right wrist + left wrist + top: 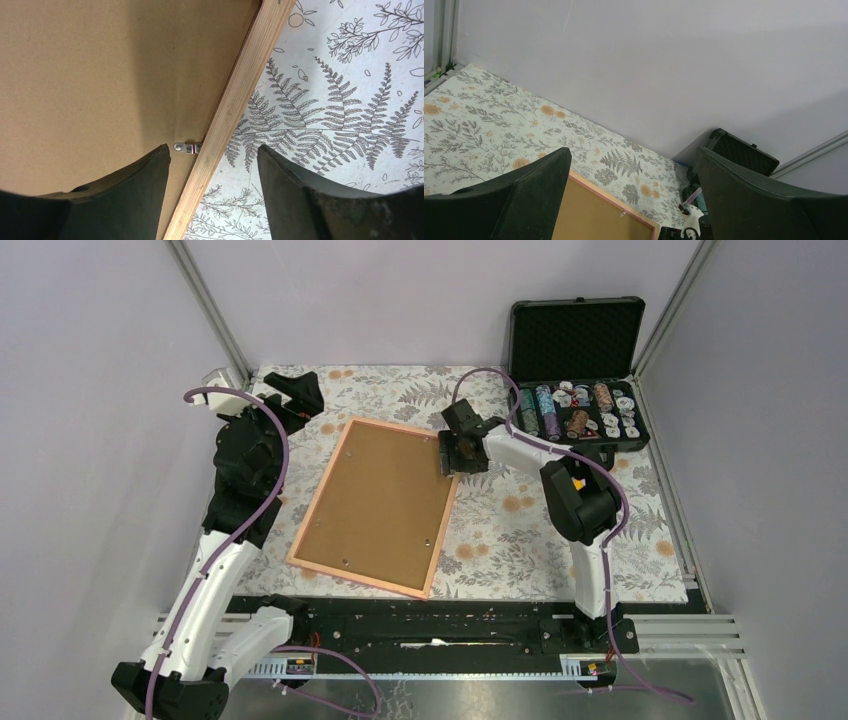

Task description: Put the photo into the frame

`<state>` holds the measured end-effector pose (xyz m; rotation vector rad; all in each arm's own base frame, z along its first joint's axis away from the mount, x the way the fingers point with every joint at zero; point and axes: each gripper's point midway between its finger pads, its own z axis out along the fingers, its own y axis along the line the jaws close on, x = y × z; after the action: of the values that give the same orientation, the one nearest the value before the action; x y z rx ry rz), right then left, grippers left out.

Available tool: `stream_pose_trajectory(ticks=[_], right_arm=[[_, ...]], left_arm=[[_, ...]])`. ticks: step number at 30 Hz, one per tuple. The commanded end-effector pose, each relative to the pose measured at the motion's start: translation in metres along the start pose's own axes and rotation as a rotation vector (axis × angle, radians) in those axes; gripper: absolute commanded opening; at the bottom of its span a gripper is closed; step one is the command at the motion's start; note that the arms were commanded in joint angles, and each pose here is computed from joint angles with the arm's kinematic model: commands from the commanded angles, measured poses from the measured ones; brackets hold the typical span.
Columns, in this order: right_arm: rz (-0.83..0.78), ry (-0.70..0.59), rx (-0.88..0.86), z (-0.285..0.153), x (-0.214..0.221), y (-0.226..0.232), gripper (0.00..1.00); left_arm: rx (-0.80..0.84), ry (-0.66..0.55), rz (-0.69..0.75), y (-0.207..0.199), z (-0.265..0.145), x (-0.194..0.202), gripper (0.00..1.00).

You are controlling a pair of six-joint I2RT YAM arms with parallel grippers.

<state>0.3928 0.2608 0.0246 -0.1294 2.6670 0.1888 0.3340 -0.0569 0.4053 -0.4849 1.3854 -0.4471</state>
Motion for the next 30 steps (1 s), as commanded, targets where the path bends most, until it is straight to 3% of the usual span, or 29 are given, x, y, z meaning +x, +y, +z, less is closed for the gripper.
stream_pose_trajectory(ticks=[1,7,18,26,30], right_arm=[[0.001,-0.076,-0.025,-0.030,-0.025,0.006,0.75],[0.069,-0.077,0.033,-0.014,-0.028,0.001,0.75],[0.050,-0.017,0.088,0.002,-0.005,-0.012,0.67],[-0.041,0.025,-0.035,-0.028,0.009,0.008,0.84],[-0.070,0.071,-0.066,-0.035,0.041,0.018,0.83]], left_arm=[[0.049,-0.071,-0.020,-0.018,-0.004,-0.029,0.99],[0.055,-0.067,-0.022,-0.019,-0.004,-0.028,0.99],[0.047,-0.070,-0.017,-0.017,-0.003,-0.028,0.99],[0.062,-0.062,-0.027,-0.021,-0.002,-0.026,0.99],[0.065,-0.063,-0.027,-0.022,-0.003,-0.028,0.99]])
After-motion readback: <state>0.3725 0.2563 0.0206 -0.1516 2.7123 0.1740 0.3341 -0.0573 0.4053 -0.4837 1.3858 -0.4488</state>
